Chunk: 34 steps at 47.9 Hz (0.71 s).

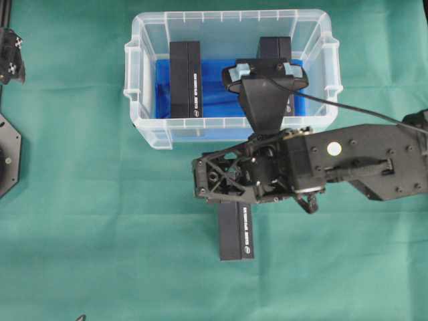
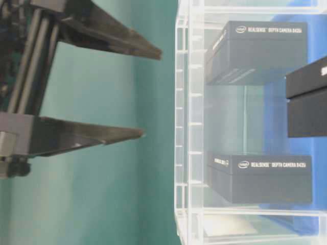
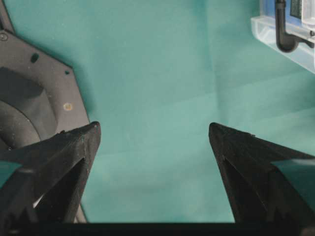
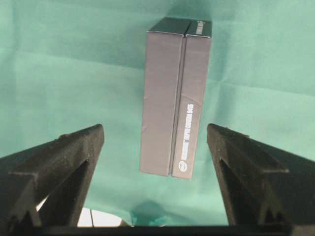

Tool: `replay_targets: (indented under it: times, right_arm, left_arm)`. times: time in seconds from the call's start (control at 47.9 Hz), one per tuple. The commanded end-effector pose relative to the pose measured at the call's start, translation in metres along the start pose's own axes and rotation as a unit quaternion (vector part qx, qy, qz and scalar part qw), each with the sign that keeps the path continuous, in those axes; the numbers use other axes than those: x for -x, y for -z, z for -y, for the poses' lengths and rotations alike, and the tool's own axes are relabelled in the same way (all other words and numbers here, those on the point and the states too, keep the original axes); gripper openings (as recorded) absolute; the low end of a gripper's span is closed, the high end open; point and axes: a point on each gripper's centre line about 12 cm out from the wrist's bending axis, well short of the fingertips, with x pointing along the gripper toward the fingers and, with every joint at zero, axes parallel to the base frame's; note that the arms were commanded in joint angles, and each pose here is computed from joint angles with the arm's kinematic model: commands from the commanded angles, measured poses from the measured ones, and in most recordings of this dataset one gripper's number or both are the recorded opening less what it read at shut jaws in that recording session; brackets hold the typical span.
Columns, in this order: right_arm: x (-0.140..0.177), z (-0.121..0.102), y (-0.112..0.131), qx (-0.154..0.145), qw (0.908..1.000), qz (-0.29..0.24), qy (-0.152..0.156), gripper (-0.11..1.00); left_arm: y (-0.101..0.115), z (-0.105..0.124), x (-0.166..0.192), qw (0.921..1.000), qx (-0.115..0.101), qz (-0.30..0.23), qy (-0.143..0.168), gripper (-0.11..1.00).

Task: Take out the box from the case.
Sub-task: 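Carry the box in front of the bin, lower it, open the right gripper, then withdraw the right gripper to the upper right side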

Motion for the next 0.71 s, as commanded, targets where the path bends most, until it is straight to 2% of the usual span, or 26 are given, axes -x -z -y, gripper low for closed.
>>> replay_targets:
  times: [0.0,0.209,0.355,0.522,0.689]
  right_arm:
    - [0.023,-0.002,-0.004,-0.003,0.9996,-0.004,-0.026,0.85]
    - [0.025,0.000,-0.003,0.011,0.9996,-0.005,-0.024,0.85]
    - [0.032,0.009,-0.001,0.021,0.9997,-0.004,-0.011,0.85]
    - [0.043,0.036,-0.002,0.030,0.9993,0.002,0.022,0.85]
    - [0.055,0.071,-0.007,0.031,0.9990,0.002,0.031,0.85]
  left_arm:
    - [-0.001,0.001,0.004,1.0000,-0.002,0.005,0.004,0.92]
    - [-0.001,0.001,0.004,1.0000,-0.002,0.005,0.005,0.92]
    - [-0.001,0.001,0.004,1.0000,-0.001,0.005,0.006,0.92]
    - [-0.001,0.001,0.004,1.0000,-0.001,0.005,0.007,0.92]
    - [-0.001,0.001,0.004,0.9999,-0.001,0.006,0.008,0.92]
